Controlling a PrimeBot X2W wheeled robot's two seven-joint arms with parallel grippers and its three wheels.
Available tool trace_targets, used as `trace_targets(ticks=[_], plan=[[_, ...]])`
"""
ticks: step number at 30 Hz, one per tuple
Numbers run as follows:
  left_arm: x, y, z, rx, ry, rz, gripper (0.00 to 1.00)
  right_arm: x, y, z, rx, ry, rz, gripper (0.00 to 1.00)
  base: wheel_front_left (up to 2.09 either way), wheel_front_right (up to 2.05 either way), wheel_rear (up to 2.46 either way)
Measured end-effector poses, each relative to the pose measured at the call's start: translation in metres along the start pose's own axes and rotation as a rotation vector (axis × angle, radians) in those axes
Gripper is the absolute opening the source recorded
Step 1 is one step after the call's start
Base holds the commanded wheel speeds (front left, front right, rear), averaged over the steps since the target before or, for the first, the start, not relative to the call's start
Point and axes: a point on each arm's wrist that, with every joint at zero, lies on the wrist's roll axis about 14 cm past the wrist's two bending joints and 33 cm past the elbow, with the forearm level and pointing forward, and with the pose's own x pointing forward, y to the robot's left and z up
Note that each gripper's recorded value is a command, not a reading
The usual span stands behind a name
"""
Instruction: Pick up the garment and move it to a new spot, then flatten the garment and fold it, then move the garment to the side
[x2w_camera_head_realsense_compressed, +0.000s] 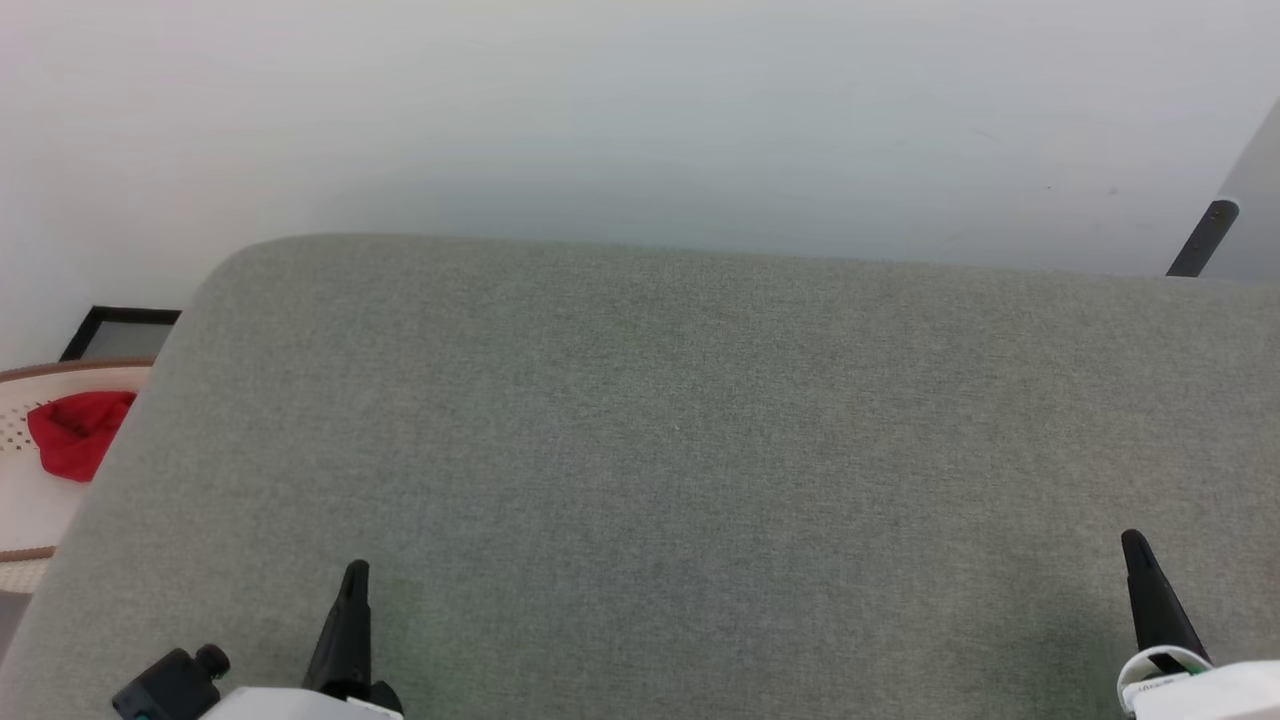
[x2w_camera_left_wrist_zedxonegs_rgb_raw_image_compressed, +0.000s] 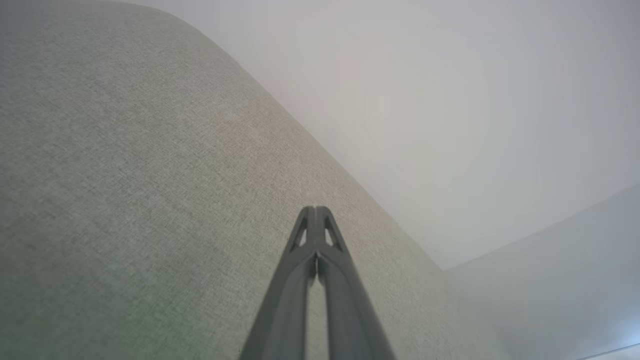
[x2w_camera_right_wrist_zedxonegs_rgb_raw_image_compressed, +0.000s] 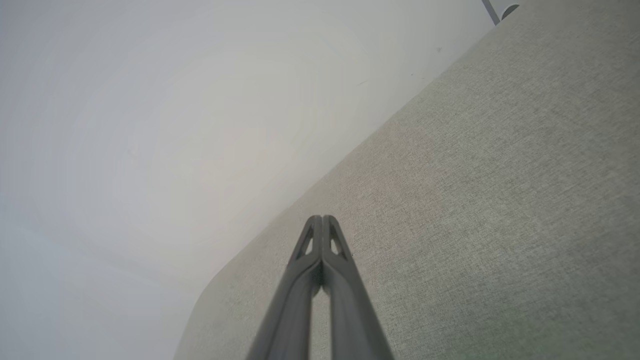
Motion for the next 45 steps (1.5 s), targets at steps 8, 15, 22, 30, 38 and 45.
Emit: trace_targets(ticks=[8, 15, 22, 30, 38, 45], plan=[[0.004, 0.000, 0.000, -0.100, 0.005, 0.006, 0.00, 0.004, 0.002, -0.001, 0.090, 0.003, 0.003, 0.00, 0.00, 0.00, 0.00], [0.007, -0.002, 0.002, -0.183, 0.008, 0.006, 0.00, 0.006, 0.002, -0.002, 0.170, 0.005, 0.004, 0.00, 0.00, 0.00, 0.00], [0.009, -0.003, 0.002, -0.259, 0.011, 0.005, 0.00, 0.010, 0.005, -0.002, 0.242, 0.002, 0.012, 0.00, 0.00, 0.00, 0.00], [0.012, -0.004, 0.003, -0.340, 0.012, 0.003, 0.00, 0.012, 0.005, -0.004, 0.318, 0.007, 0.011, 0.00, 0.00, 0.00, 0.00], [0.015, -0.006, 0.004, -0.414, 0.016, -0.005, 0.00, 0.014, 0.007, -0.005, 0.389, 0.011, 0.016, 0.00, 0.00, 0.00, 0.00], [0.017, -0.008, 0.005, -0.478, 0.017, -0.010, 0.00, 0.017, 0.010, -0.005, 0.448, 0.011, 0.024, 0.00, 0.00, 0.00, 0.00]])
